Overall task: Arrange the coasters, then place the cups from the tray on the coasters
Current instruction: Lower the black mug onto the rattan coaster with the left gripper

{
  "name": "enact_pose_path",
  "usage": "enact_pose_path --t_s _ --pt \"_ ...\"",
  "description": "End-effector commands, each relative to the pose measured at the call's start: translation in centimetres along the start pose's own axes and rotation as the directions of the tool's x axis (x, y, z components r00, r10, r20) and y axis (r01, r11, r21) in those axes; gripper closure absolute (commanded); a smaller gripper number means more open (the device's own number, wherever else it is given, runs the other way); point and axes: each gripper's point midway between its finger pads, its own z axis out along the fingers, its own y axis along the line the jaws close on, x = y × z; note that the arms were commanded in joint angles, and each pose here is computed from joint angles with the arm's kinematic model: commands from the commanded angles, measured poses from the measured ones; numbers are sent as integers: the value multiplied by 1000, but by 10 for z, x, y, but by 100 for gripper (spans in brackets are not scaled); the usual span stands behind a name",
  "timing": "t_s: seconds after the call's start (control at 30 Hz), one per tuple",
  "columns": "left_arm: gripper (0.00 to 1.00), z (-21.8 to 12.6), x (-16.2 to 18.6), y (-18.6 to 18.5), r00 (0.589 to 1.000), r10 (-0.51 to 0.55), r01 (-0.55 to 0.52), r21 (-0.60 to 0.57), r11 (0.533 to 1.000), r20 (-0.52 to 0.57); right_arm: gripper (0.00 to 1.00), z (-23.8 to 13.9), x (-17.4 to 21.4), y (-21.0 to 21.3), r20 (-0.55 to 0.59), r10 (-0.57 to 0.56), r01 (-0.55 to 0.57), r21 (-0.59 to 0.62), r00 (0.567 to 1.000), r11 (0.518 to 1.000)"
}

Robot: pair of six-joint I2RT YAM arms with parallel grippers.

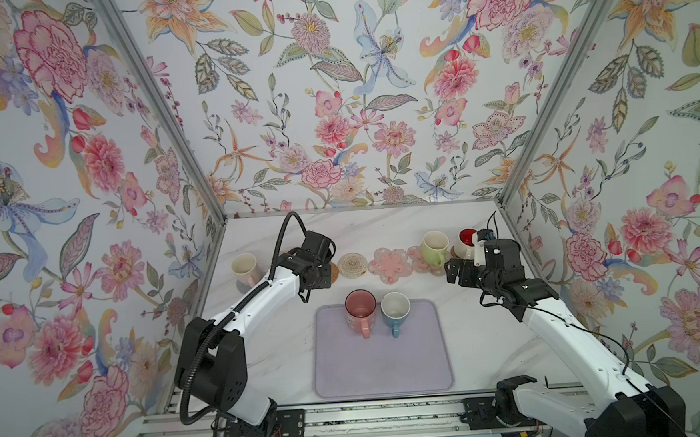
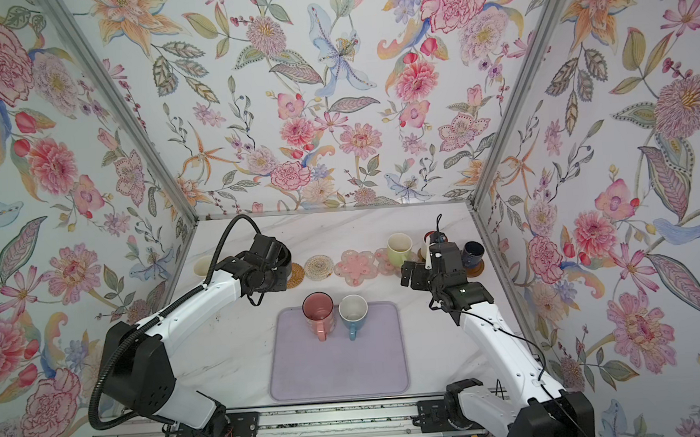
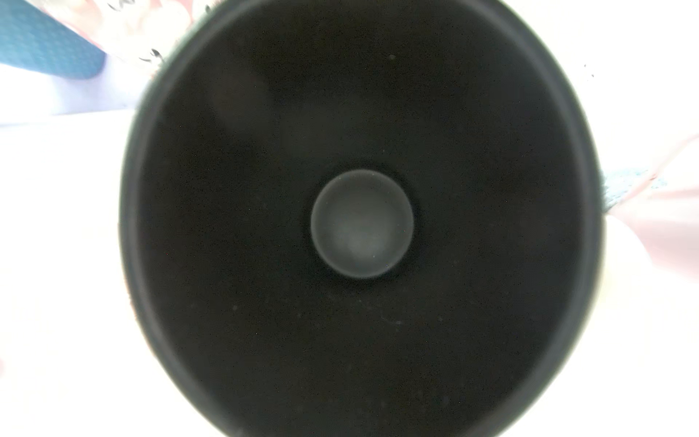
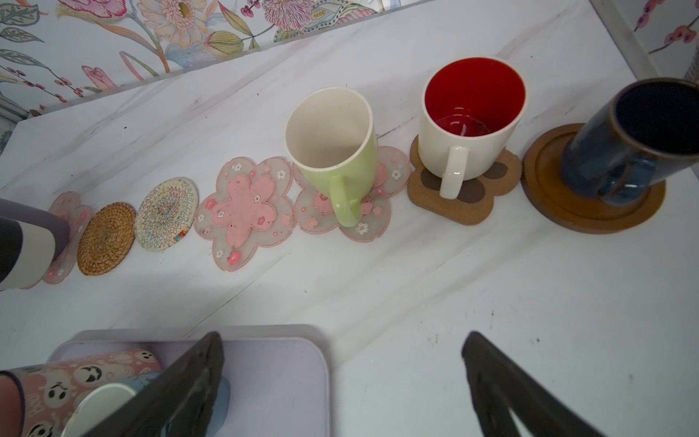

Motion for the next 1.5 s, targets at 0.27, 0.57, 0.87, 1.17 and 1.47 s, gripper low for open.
enact_pose_path --t_s 0.27,0.57,0.87,1.17,1.47 --pt "100 15 -41 -8 997 -19 13 69 998 79 1 1 6 -4 -14 11 -11 5 1000 1000" --pt "100 31 -47 -8 998 -16 10 81 997 65 1 1 5 -4 -11 13 -13 7 1000 1000" --pt "100 38 -46 -7 998 -18 13 83 996 54 1 0 5 -5 -10 16 -16 8 1000 1000" --pt "100 42 -42 -5 999 -24 20 86 996 43 1 1 5 -5 -11 16 -16 8 1000 1000" --pt "100 48 -41 -6 999 -26 23 92 995 33 1 2 6 -5 -15 14 -14 8 1000 1000"
